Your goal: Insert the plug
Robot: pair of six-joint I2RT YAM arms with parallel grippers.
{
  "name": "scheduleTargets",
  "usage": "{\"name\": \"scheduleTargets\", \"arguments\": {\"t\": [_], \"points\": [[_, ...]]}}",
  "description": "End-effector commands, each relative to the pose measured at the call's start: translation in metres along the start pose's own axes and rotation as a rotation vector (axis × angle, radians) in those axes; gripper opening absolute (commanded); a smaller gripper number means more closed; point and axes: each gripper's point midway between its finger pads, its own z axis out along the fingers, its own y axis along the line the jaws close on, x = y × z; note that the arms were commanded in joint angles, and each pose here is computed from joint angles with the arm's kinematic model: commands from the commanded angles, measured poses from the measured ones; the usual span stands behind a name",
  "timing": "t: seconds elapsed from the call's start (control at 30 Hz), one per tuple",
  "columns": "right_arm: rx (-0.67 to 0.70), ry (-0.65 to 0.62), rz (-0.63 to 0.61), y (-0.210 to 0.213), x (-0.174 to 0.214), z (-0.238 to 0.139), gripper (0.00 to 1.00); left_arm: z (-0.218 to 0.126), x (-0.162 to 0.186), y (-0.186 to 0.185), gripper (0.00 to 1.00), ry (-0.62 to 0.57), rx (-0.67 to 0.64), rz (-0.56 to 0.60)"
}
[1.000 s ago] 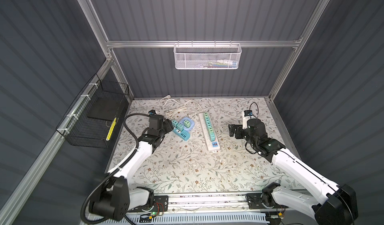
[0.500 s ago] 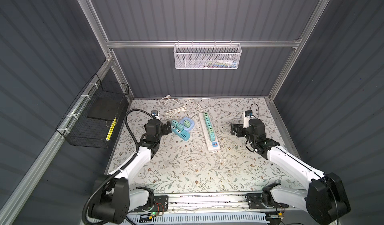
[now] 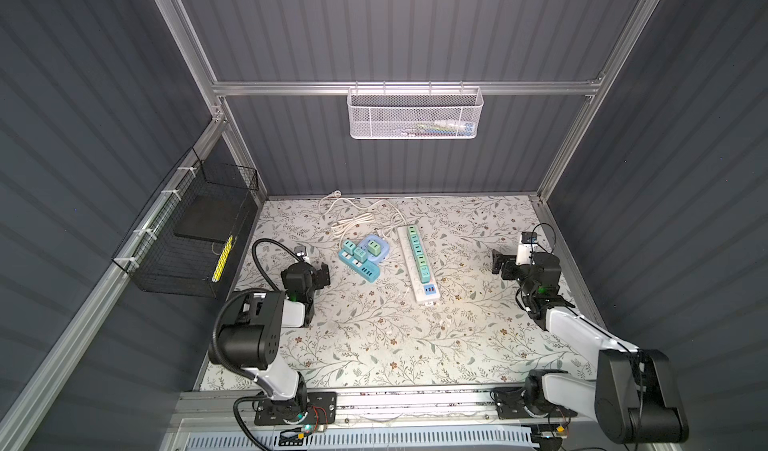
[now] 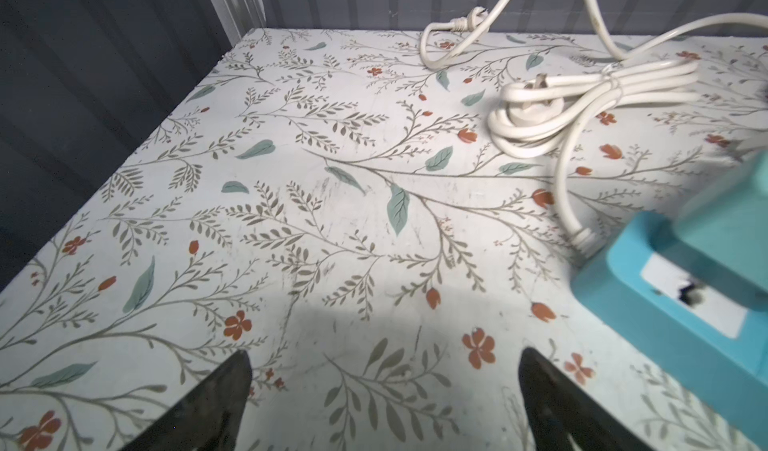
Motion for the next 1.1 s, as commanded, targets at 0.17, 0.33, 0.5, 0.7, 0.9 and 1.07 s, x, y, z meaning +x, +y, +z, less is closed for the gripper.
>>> {"name": "scheduleTargets", "arguments": {"t": [0.17, 0.33, 0.5, 0.7, 0.9, 1.07], "points": [[0.019, -0.172, -0.046, -0.004, 0.001, -0.005, 0.99, 0.003, -0.017, 0.008, 1.00, -0.083, -0.041, -0.033], [0.135, -0.148, 0.007, -0.025, 0.016, 0.006, 0.99, 0.009, -0.017, 0.008, 1.00, -0.056, -0.051, -0.029], [0.092, -0.102, 0.078, -0.036, 0.016, 0.019, 0.99, 0.009, -0.017, 0.007, 1.00, -0.059, -0.049, -0.027], [0.090, -0.130, 0.074, -0.035, 0.013, 0.019, 0.99, 0.009, -0.017, 0.007, 1.00, -0.057, -0.045, -0.024], [0.091, -0.123, 0.074, -0.035, 0.013, 0.018, 0.99, 0.009, -0.017, 0.007, 1.00, -0.056, -0.046, -0.024], [0.091, -0.124, 0.075, -0.035, 0.014, 0.018, 0.99, 0.009, -0.017, 0.007, 1.00, -0.057, -0.046, -0.025]]}}
